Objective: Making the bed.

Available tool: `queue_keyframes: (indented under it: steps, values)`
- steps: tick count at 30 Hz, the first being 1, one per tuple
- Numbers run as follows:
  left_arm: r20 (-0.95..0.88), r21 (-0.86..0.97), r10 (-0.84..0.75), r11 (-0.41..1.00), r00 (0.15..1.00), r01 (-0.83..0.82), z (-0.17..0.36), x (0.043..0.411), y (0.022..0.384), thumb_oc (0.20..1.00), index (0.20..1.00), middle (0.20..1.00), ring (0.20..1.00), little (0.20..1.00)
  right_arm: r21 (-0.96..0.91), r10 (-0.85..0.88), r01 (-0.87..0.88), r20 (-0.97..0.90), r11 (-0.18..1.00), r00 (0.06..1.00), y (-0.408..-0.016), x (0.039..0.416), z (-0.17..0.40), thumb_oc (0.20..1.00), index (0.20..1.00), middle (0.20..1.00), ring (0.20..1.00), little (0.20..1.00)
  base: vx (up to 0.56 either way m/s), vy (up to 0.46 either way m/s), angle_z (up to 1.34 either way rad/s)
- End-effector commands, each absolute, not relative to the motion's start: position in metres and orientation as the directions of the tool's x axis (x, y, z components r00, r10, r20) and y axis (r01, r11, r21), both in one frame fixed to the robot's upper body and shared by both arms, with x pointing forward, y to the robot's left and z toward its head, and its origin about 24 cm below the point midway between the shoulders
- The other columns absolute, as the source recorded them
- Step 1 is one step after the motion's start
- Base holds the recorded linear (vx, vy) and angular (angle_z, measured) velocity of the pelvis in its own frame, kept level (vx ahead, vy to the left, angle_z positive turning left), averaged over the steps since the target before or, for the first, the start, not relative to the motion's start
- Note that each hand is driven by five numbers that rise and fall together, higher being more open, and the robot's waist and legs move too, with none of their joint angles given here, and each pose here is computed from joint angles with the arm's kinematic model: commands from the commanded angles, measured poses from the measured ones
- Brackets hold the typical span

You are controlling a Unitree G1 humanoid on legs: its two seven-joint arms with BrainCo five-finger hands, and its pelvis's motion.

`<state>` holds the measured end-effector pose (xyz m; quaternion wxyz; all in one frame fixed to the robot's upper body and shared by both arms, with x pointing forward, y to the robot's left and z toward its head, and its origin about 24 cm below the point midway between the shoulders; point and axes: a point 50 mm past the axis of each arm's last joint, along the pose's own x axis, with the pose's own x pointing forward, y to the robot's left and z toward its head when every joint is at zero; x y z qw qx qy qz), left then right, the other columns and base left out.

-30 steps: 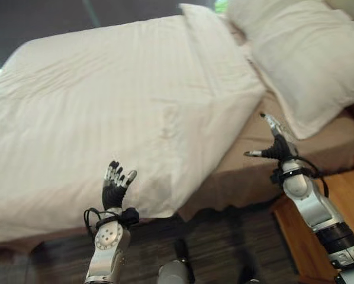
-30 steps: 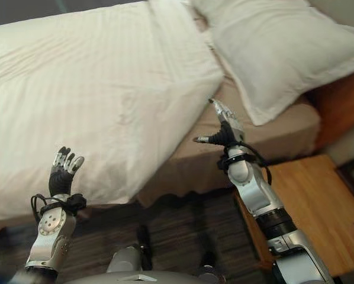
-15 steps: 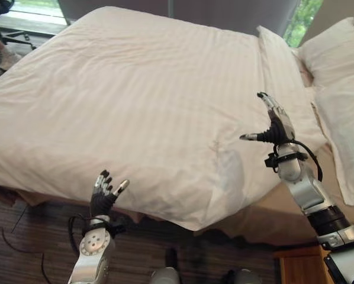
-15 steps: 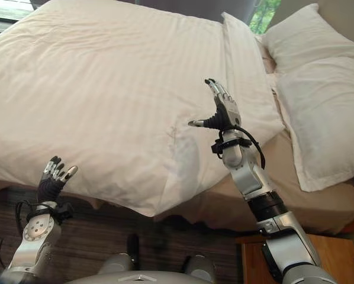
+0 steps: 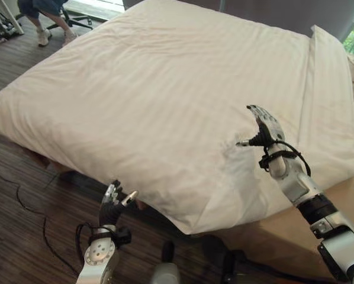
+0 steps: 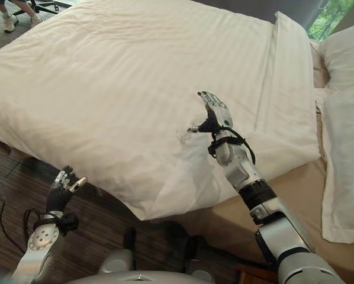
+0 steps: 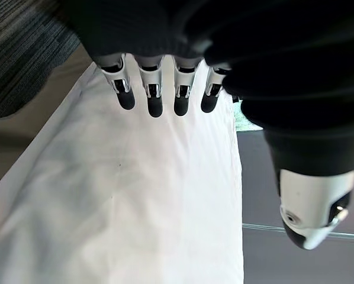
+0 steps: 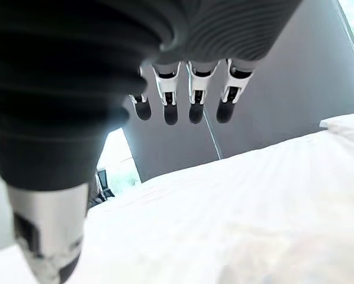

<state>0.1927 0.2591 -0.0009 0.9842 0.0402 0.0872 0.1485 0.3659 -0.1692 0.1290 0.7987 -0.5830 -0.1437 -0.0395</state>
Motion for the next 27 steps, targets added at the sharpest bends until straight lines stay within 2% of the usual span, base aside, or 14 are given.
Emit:
queue_keyframes:
  steps: [1,10,12,13,16,21,23,27]
  values:
    - [-0.012,0.136,0.272,0.954,0.962,-0.268,0.029,0.211,0.268,1.000,1.000,1.000,1.000,1.000,-0.919,0.133,0.350,0.375,0.182,0.917,-0.166,0.385,0.168,1.000,1.000,1.000,1.000,1.000,-0.02,-0.094,0.03]
    - [0.052,0.119,0.223,0.967,0.973,-0.227,0.040,0.223,0.261,1.000,1.000,1.000,1.000,1.000,-0.945,-0.025,0.322,0.321,0.052,0.947,-0.204,0.405,0.177,1.000,1.000,1.000,1.000,1.000,-0.05,-0.036,0.11]
    - [0.051,0.101,0.220,0.969,0.974,-0.224,0.040,0.223,0.260,1.000,1.000,1.000,1.000,1.000,-0.950,-0.045,0.311,0.310,0.029,0.950,-0.210,0.406,0.177,0.523,0.523,0.523,0.523,0.523,-0.04,-0.010,0.17]
    - [0.053,0.071,0.214,0.974,0.975,-0.217,0.040,0.224,0.259,1.000,1.000,1.000,1.000,1.000,-0.952,-0.088,0.305,0.305,-0.011,0.948,-0.225,0.407,0.184,0.200,0.200,0.200,0.200,0.200,-0.05,0.021,0.12]
    - [0.062,0.052,0.208,0.976,0.976,-0.212,0.041,0.224,0.256,1.000,1.000,1.000,1.000,1.000,-0.947,-0.125,0.320,0.321,-0.029,0.939,-0.238,0.407,0.193,0.200,0.200,0.200,0.200,0.200,-0.04,0.028,0.03]
    - [0.078,0.053,0.197,0.978,0.977,-0.201,0.045,0.227,0.252,1.000,1.000,1.000,1.000,1.000,-0.929,-0.084,0.369,0.370,-0.020,0.925,-0.233,0.406,0.209,0.200,0.200,0.200,0.200,0.200,-0.04,0.049,0.00]
    - [0.089,0.052,0.196,0.978,0.976,-0.201,0.048,0.231,0.251,1.000,1.000,1.000,1.000,1.000,-0.912,-0.040,0.404,0.403,0.071,0.915,-0.223,0.403,0.214,0.200,0.200,0.200,0.200,0.200,0.01,0.055,-0.07]
    - [0.078,0.065,0.198,0.977,0.977,-0.203,0.048,0.232,0.250,1.000,1.000,1.000,1.000,1.000,-0.826,-0.060,0.444,0.453,0.348,0.890,-0.225,0.379,0.201,0.200,0.200,0.200,0.200,0.200,0.04,0.077,-0.12]
